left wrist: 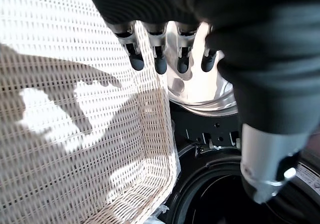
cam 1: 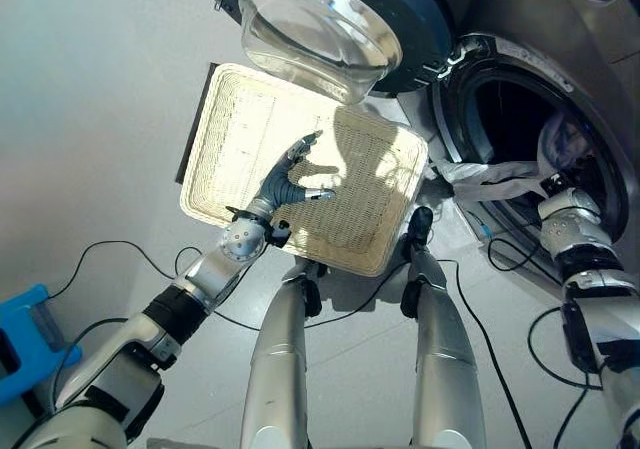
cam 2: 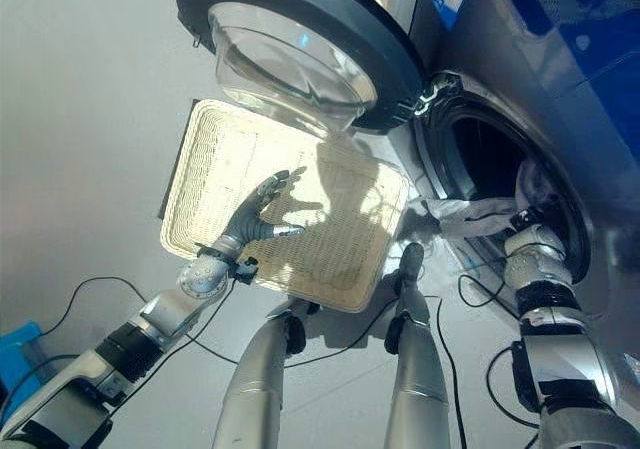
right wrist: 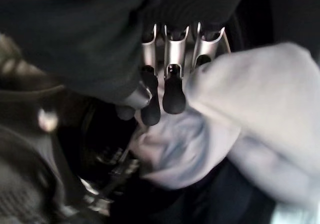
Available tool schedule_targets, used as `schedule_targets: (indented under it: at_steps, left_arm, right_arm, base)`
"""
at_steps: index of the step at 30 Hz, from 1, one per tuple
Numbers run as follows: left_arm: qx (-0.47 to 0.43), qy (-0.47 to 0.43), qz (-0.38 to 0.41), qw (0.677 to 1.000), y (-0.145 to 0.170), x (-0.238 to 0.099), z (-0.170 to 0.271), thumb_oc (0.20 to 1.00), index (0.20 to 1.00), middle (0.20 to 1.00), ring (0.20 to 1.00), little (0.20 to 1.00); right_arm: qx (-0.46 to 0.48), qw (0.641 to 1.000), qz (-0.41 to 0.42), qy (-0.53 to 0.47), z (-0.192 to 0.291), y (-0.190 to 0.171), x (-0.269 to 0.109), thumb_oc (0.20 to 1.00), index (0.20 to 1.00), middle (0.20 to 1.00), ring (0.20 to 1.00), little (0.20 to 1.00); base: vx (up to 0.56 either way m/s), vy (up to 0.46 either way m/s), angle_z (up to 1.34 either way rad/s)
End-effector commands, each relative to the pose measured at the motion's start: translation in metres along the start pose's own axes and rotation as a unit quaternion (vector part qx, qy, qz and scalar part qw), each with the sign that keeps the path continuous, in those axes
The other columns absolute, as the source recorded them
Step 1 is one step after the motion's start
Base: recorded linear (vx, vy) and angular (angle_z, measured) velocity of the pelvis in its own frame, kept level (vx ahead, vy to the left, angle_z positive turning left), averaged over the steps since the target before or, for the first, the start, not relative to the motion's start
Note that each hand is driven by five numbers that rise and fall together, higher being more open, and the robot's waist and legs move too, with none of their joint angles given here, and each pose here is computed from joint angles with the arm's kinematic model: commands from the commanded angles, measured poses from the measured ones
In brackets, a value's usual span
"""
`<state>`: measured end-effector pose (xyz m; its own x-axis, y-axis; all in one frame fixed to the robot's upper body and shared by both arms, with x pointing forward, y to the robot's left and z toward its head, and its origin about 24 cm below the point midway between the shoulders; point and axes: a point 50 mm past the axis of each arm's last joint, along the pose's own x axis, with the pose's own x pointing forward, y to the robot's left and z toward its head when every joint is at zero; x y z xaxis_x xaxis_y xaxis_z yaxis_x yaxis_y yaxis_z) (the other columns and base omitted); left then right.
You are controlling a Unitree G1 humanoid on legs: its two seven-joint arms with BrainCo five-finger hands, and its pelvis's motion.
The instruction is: Put the clothes into the washing machine.
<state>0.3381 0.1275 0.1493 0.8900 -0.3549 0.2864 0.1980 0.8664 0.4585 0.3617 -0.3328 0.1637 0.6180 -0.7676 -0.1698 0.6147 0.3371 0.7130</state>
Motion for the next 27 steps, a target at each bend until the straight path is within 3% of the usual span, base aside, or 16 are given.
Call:
schedule_targets:
  at_steps: [1, 8, 17, 20, 24, 27]
  left_arm:
    - [-0.036, -0.019, 0.012, 0.999, -0.001, 0.003, 0.009, 1.000, 1.000, 1.000, 1.000, 1.000]
    - [-0.041, -0.014, 0.000, 0.999, -0.005, 0.014, 0.012, 1.000, 1.000, 1.000, 1.000, 1.000]
    - [-0.050, -0.009, -0.002, 0.999, -0.005, 0.013, 0.013, 1.000, 1.000, 1.000, 1.000, 1.000]
    - [-0.050, -0.008, -0.002, 0.999, -0.003, 0.012, 0.013, 1.000, 1.000, 1.000, 1.000, 1.000]
    - [-0.050, -0.012, -0.009, 0.999, -0.005, 0.011, 0.012, 1.000, 1.000, 1.000, 1.000, 1.000]
    - [-0.050, -0.013, -0.009, 0.999, -0.006, 0.011, 0.013, 1.000, 1.000, 1.000, 1.000, 1.000]
  right_arm:
    - [0.130, 0.988, 0.056, -0.053, 0.033, 0.011, 0.001, 0.200, 0.200, 0.200, 0.200, 0.200]
    - [0.294, 0.946, 0.133, -0.017, 0.025, 0.047, -0.013, 0.200, 0.200, 0.200, 0.200, 0.200]
    - [0.336, 0.920, 0.179, -0.091, 0.050, 0.071, -0.027, 0.200, 0.200, 0.200, 0.200, 0.200]
    - [0.351, 0.918, 0.165, -0.087, 0.050, 0.066, -0.023, 0.200, 0.200, 0.200, 0.200, 0.200]
    - [0.465, 0.870, 0.134, -0.099, 0.048, 0.046, -0.014, 0.200, 0.200, 0.200, 0.200, 0.200]
    - [0.477, 0.863, 0.123, -0.112, 0.052, 0.045, -0.015, 0.200, 0.200, 0.200, 0.200, 0.200]
  base:
    - [0.00, 0.000, 0.00]
    - [-0.01, -0.035, -0.02]
    - [0.00, 0.000, 0.00]
    - [0.00, 0.000, 0.00]
    - [0.00, 0.000, 0.00]
    - [0.00, -0.002, 0.01]
